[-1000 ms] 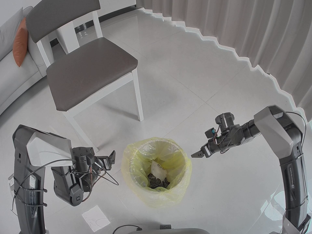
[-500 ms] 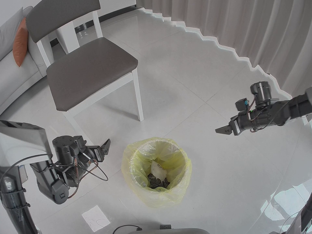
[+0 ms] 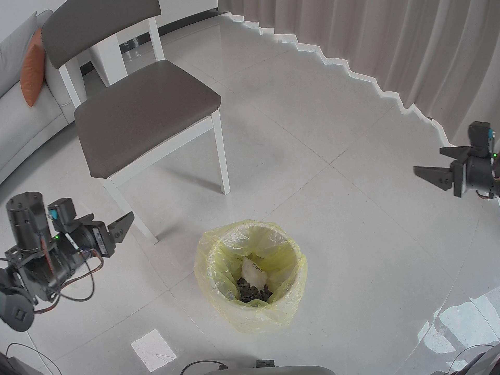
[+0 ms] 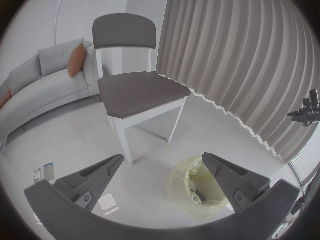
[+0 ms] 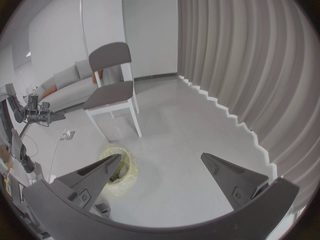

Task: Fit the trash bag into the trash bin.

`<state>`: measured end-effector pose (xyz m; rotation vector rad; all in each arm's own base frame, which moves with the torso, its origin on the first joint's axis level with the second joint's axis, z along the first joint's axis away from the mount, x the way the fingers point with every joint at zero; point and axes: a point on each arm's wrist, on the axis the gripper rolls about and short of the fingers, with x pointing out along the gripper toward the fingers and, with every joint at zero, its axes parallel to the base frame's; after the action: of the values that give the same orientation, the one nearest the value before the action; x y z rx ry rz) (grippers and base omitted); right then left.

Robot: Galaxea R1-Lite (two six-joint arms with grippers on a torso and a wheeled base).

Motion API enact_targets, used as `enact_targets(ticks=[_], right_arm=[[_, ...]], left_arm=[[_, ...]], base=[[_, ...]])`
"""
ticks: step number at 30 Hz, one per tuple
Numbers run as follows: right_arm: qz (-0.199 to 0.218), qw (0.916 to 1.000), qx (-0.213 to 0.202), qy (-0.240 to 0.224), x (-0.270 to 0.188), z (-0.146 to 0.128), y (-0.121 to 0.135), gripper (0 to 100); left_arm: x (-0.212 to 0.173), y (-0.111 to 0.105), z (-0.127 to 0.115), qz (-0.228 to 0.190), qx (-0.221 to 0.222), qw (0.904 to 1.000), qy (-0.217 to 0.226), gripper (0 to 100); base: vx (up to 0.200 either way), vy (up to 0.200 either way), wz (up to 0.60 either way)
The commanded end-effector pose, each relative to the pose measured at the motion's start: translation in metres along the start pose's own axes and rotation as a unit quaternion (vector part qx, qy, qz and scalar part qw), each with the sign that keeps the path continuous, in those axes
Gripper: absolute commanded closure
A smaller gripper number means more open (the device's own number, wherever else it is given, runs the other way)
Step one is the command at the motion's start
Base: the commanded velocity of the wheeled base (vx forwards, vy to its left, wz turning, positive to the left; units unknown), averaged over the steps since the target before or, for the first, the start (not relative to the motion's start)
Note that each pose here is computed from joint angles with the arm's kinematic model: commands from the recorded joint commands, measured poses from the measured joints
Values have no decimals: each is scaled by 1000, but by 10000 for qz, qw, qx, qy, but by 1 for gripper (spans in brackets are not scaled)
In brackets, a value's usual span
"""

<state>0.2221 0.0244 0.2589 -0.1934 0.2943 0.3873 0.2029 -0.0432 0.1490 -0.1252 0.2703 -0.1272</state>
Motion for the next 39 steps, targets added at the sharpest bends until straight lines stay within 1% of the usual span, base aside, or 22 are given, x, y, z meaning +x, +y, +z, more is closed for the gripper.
enact_targets(ticks=[1, 2, 4, 6, 7, 9, 11, 14, 16, 20, 21, 23, 24, 25, 26, 27, 29, 33, 34, 35, 37, 39], right_arm=[[-814, 9750, 526, -1998, -179, -57, 61, 0], [-785, 9731, 539, -2096, -185, -64, 66, 0], [-785, 9731, 539, -2096, -185, -64, 66, 0], [-544, 9634, 414, -2593, -210, -101, 88, 0], [-524, 9610, 396, -2688, -214, -109, 92, 0], [-553, 9571, 416, -2812, -218, -128, 100, 0], [-555, 9554, 403, -2874, -221, -141, 106, 0], [-670, 9579, 512, -2746, -221, -152, 108, 0], [-828, 9571, 660, -2697, -219, -154, 107, 0], [-778, 9562, 1027, -2627, -215, -159, 106, 0], [-771, 9584, 1073, -2530, -210, -163, 106, 0], [-770, 9604, 1093, -2446, -207, -167, 105, 0], [-757, 9619, 1092, -2389, -204, -170, 105, 0], [-757, 9619, 1092, -2389, -204, -170, 105, 0], [-737, 9664, 1103, -2203, -194, -181, 104, 0], [-728, 9668, 1111, -2183, -193, -183, 104, 0], [-309, 9697, 1145, -2136, -192, -198, 104, 0], [-358, 9729, 1310, -1873, -184, -212, 106, 0], [-368, 9756, 1401, -1651, -174, -225, 105, 0], [-373, 9764, 1418, -1587, -171, -229, 105, 0], [-349, 9710, 1483, -1843, -169, -229, 104, 0], [-370, 9718, 1412, -1855, -168, -229, 104, 0]], left_arm=[[-199, 14, 2, 47, -62, 9918, -1275, 0], [-209, 15, -5, 34, -71, 9907, -1357, 0], [-209, 15, -5, 34, -71, 9907, -1357, 0], [-249, 20, -52, 61, -64, 9871, -1599, 0], [-252, 21, -60, 113, -84, 9887, -1492, 0], [-251, 23, -62, 536, -221, 9902, -1267, 0], [-250, 24, -64, 810, -306, 9878, -1298, 0], [-246, 25, -66, 874, -268, 9871, -1311, 0], [-242, 26, -71, 930, -254, 9873, -1264, 0], [-232, 26, -79, 1109, -287, 9851, -1282, 0], [-231, 25, -84, 1272, -298, 9812, -1417, 0], [-233, 23, -93, 1211, -211, 9796, -1588, 0], [-229, 24, -101, 1137, -100, 9827, -1458, 0], [-229, 24, -101, 1137, -100, 9827, -1458, 0], [-219, 27, -112, 1193, -14, 9852, -1230, 0], [-219, 27, -112, 1220, -40, 9848, -1236, 0], [-216, 28, -116, 1255, -326, 9841, -1211, 0], [-214, 29, -119, 1176, -402, 9853, -1173, 0], [-214, 28, -119, 1097, -440, 9862, -1159, 0], [-214, 28, -120, 1073, -453, 9864, -1157, 0], [-213, 28, -120, 1061, -398, 9866, -1172, 0], [-213, 29, -120, 1100, -264, 9869, -1152, 0]], base=[[0, 0, 0], [0, 0, 0], [0, 0, 0], [0, 0, 0], [0, 0, 0], [0, 0, 0], [0, 0, 0], [0, 0, 0], [0, 0, 0], [0, 0, 0], [0, 0, 0], [0, 0, 0], [0, 0, 0], [0, 0, 0], [0, 0, 0], [0, 0, 0], [0, 0, 0], [0, 0, 0], [0, 0, 0], [0, 0, 0], [0, 0, 0], [0, 0, 0]])
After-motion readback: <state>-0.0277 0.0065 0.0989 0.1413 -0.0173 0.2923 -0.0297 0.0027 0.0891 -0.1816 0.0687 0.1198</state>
